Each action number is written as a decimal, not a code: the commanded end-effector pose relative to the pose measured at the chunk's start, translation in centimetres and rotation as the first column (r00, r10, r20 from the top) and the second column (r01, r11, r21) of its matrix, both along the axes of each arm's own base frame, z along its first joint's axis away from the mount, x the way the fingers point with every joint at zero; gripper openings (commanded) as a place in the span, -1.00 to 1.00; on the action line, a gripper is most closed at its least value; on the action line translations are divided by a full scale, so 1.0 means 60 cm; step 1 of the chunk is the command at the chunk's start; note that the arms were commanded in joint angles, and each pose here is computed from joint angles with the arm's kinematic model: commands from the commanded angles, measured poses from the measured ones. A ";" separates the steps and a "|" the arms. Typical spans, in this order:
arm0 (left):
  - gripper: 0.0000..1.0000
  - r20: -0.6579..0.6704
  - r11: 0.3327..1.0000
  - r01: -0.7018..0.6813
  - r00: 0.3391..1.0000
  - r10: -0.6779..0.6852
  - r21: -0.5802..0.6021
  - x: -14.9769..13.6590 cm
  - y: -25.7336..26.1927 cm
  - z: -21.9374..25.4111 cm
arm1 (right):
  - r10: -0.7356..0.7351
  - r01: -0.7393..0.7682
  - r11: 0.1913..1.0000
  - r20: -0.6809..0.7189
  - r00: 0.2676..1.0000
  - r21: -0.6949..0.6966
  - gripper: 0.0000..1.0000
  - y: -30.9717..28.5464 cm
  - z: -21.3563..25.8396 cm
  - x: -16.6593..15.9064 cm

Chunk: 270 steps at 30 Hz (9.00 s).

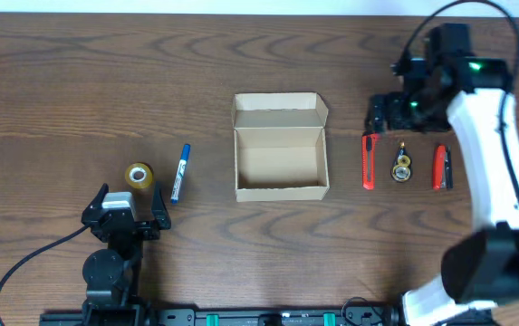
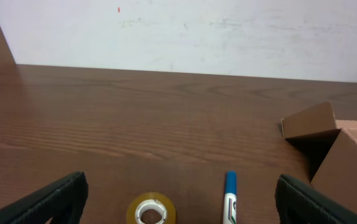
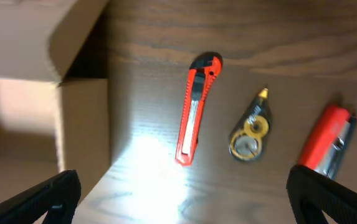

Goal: Pack container
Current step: 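Move the right gripper over the orange box cutter and lower, then close the right gripper on the orange box cutter and lift, then carry the box cutter into the cardboard box and release, then move the right gripper back over the correction tape dispenser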

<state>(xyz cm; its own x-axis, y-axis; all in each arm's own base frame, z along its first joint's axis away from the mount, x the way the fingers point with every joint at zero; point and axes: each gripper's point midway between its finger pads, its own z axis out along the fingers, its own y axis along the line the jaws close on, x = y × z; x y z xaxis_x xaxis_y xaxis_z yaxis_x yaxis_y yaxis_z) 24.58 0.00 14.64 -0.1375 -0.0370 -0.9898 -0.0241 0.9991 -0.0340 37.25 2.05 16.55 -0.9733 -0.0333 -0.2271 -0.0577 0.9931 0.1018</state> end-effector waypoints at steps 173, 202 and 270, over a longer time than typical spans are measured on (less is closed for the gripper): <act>0.91 -0.056 0.999 -0.044 0.997 0.044 -0.001 -0.003 0.012 -0.031 | 0.273 -0.305 0.951 0.342 0.899 0.044 -0.97 0.147 -0.001 0.000; 0.90 -0.056 0.999 -0.043 0.998 0.043 -0.002 -0.003 0.012 -0.031 | 0.969 -0.956 0.187 0.202 0.142 -0.227 -0.98 0.312 -0.090 -0.097; 0.90 -0.056 1.000 -0.018 0.998 0.016 -0.026 -0.002 0.003 -0.031 | -0.260 0.259 0.952 0.019 0.966 -0.163 0.99 -0.114 -0.055 -0.060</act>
<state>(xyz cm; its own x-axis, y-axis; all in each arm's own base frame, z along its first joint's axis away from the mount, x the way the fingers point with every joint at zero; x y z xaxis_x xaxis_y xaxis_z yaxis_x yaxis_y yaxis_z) 24.58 0.24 14.67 -0.1351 -0.0637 -0.9888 -0.0417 0.9974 -0.0586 34.19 -4.48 15.76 -0.9409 0.1457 -0.3058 0.1670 0.9850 -0.0445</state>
